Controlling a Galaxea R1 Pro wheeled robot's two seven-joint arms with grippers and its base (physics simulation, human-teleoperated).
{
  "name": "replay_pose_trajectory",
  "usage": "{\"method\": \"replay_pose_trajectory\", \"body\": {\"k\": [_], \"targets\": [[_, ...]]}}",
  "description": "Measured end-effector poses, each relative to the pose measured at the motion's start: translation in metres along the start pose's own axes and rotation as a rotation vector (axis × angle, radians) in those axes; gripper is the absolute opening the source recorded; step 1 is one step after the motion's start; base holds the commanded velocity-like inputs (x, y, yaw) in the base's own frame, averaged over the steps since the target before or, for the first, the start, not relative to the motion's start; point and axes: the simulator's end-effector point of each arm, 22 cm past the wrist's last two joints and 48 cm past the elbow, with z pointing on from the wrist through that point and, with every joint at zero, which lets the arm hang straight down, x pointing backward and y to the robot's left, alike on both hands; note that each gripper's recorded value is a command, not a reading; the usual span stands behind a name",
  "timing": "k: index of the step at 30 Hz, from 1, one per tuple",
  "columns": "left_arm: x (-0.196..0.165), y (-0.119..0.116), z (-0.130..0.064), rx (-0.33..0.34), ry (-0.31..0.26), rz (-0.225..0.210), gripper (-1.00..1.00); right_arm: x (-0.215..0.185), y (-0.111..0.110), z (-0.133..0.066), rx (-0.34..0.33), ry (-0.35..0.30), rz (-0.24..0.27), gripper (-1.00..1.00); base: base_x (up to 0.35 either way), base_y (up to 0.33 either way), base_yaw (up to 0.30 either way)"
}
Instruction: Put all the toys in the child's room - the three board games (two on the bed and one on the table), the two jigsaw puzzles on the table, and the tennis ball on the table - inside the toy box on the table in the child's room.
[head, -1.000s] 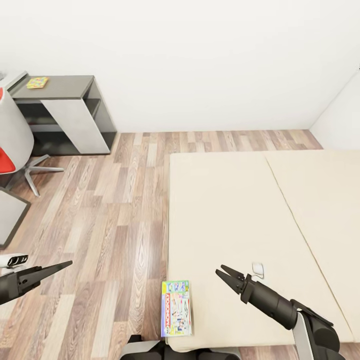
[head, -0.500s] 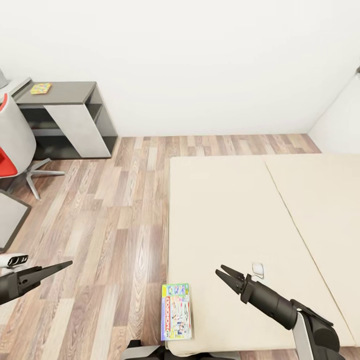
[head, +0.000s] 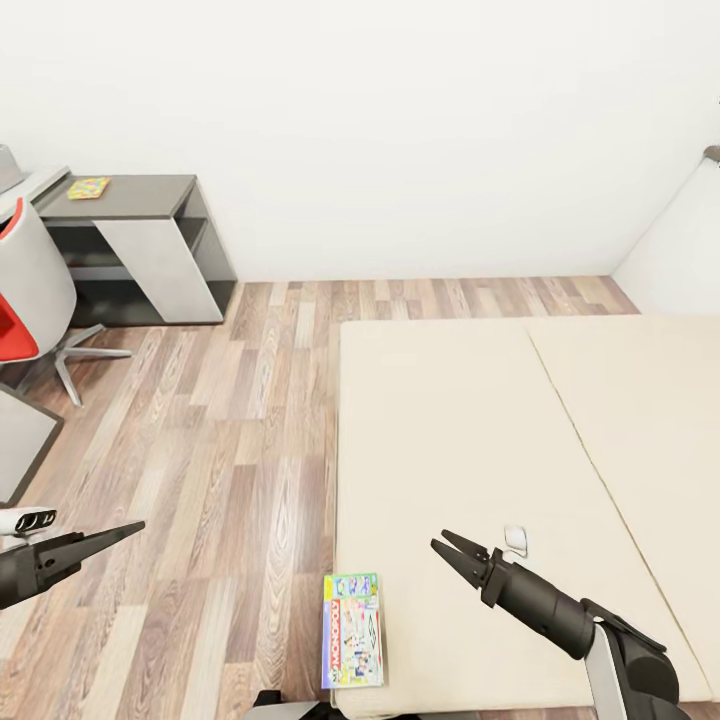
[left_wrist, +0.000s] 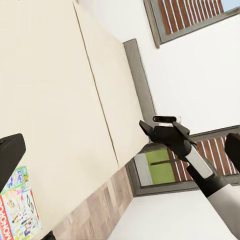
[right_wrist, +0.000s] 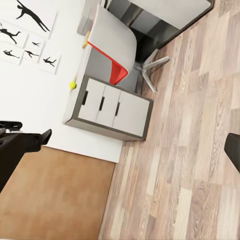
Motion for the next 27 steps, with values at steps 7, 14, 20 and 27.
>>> {"method": "replay_pose_trajectory", "body": {"k": [7, 14, 20, 27], "targets": [[-0.002, -0.005, 0.000, 0.006, -0.004, 0.009, 1.00, -0.003, -0.002, 0.000, 0.021, -0.005, -0.008, 1.00, 0.000, 0.000, 0.000], [-0.004, -0.009, -0.002, 0.009, -0.009, 0.019, 1.00, -0.006, 0.001, -0.001, 0.024, -0.010, -0.016, 1.00, 0.000, 0.000, 0.000], [-0.006, -0.013, -0.003, 0.011, -0.013, 0.029, 1.00, -0.008, 0.004, -0.001, 0.020, -0.014, -0.024, 1.00, 0.000, 0.000, 0.000], [-0.008, -0.017, -0.004, 0.016, -0.016, 0.038, 1.00, -0.011, 0.008, -0.001, 0.016, -0.019, -0.033, 1.00, 0.000, 0.000, 0.000]]}}
